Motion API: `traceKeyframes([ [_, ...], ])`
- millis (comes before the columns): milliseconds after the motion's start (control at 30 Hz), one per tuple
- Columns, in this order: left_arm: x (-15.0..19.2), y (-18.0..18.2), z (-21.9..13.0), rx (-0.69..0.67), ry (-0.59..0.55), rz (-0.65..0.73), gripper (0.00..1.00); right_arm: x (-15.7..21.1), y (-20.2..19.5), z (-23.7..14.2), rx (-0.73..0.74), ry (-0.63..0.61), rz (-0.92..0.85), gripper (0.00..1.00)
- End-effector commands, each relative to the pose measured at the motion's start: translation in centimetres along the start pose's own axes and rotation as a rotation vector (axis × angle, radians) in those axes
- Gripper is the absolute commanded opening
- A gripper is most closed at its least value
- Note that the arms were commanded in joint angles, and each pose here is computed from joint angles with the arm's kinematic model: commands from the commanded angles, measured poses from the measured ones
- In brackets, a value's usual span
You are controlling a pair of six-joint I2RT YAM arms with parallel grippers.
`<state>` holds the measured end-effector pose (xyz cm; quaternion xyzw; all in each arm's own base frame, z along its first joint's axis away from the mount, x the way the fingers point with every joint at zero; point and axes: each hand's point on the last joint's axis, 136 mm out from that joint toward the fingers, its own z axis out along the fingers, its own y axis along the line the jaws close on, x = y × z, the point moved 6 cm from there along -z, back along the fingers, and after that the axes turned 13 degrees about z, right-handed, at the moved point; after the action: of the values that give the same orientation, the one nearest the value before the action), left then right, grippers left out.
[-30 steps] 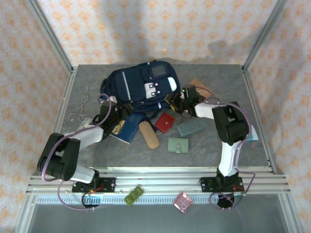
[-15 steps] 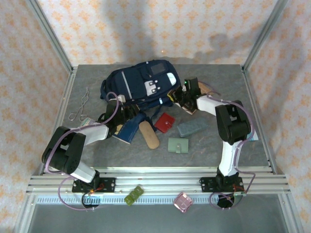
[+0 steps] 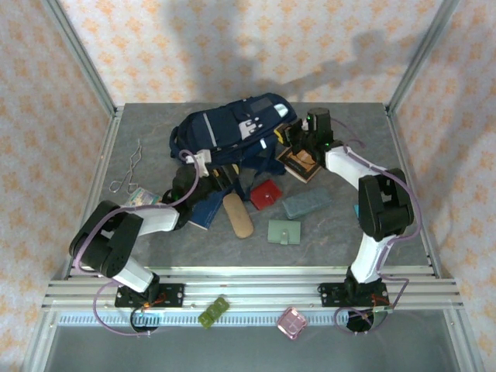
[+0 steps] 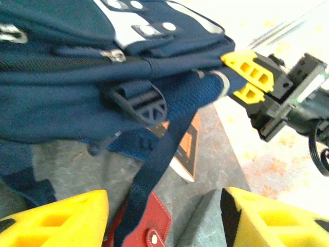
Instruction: Pack the student bag
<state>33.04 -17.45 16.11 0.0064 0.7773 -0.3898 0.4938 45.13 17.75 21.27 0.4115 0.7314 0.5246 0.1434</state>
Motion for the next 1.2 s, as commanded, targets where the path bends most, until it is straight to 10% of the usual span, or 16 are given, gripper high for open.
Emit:
traceKeyframes([
  [0, -0.6, -1.0, 0.5, 0.074, -0.107, 0.034, 0.62, 0.1, 6.9, -2.5, -0.207, -0.054, -0.033, 0.00],
  [467, -1.5, -0.1, 5.7, 0.049, -0.127, 0.123, 0.65, 1.1, 8.0, -3.0, -0.230, -0.016, -0.015, 0.00],
  [1167, -1.4, 1.4, 7.6, -0.024, -0.045, 0.166, 0.00, 1.3, 8.7, -2.9, -0.246, 0.008, -0.020, 0.00],
])
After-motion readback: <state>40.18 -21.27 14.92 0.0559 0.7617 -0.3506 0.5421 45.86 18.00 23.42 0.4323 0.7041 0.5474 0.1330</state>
